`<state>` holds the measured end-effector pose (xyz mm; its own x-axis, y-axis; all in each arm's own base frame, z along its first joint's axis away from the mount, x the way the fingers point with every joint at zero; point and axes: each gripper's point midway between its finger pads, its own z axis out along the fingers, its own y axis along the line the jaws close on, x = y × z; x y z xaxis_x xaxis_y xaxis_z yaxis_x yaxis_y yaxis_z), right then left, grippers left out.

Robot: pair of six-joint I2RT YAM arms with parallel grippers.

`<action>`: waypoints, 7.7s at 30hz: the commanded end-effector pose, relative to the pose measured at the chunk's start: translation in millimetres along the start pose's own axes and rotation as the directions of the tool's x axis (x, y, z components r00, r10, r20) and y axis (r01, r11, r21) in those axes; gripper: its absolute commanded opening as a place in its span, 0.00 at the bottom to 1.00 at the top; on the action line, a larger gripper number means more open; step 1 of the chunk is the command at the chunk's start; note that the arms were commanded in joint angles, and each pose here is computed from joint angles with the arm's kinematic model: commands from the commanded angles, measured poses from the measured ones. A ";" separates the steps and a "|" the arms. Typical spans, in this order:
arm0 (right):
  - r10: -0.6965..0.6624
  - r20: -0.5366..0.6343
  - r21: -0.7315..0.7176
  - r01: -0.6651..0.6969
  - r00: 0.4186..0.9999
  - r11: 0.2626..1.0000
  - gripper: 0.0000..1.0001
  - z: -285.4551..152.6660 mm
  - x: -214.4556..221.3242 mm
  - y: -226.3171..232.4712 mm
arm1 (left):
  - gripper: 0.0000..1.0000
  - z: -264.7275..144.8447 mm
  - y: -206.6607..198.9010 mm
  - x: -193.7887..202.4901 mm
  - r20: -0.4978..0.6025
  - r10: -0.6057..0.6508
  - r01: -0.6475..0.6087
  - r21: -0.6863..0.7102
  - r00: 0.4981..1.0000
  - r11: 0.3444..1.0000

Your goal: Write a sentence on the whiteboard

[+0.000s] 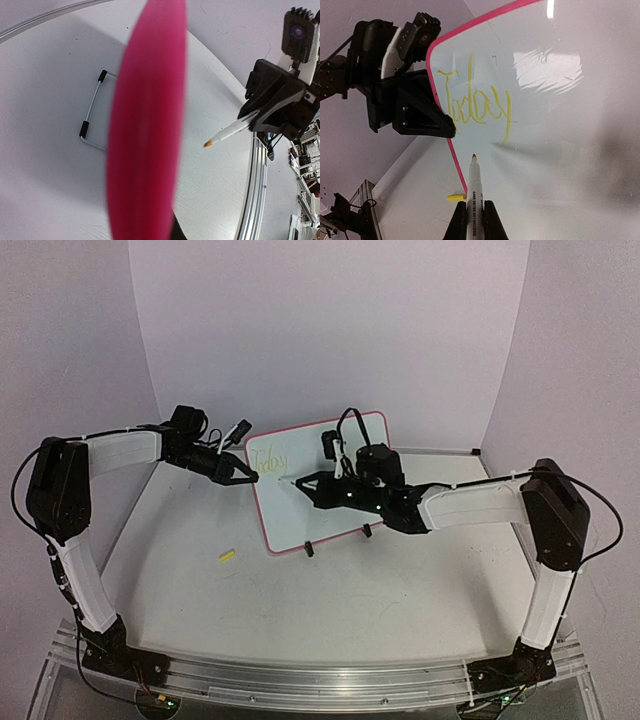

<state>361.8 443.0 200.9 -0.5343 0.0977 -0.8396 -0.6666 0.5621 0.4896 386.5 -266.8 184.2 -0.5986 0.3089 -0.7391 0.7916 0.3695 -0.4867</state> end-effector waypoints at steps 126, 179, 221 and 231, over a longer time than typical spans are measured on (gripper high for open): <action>-0.006 0.190 0.114 -0.016 0.982 0.993 0.00 -2.8 -68.4 -35.9 | 0.00 9.9 -0.5 5.9 -0.050 0.030 -0.031 -0.026 0.998 0.999; -0.007 0.099 0.219 -0.015 0.995 0.976 0.00 -18.2 -29.9 -61.5 | 0.00 8.1 -3.2 3.8 -0.047 0.038 -0.040 -0.028 0.998 0.999; -0.002 0.213 -0.033 0.010 0.977 0.999 0.00 -61.0 -78.7 9.0 | 0.00 8.1 -3.7 4.1 -0.050 0.042 -0.044 -0.030 0.998 0.999; -0.043 0.170 0.032 0.038 0.985 0.999 0.00 -83.3 -73.5 2.6 | 0.00 8.4 -9.1 2.8 -0.051 0.053 -0.054 -0.025 0.997 0.998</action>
<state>359.2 383.0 285.1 -0.4193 0.2379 -0.8761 -0.6779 0.5599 0.4764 383.9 -269.6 184.7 -0.5868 0.3283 -0.7402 0.8015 0.3657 -0.4731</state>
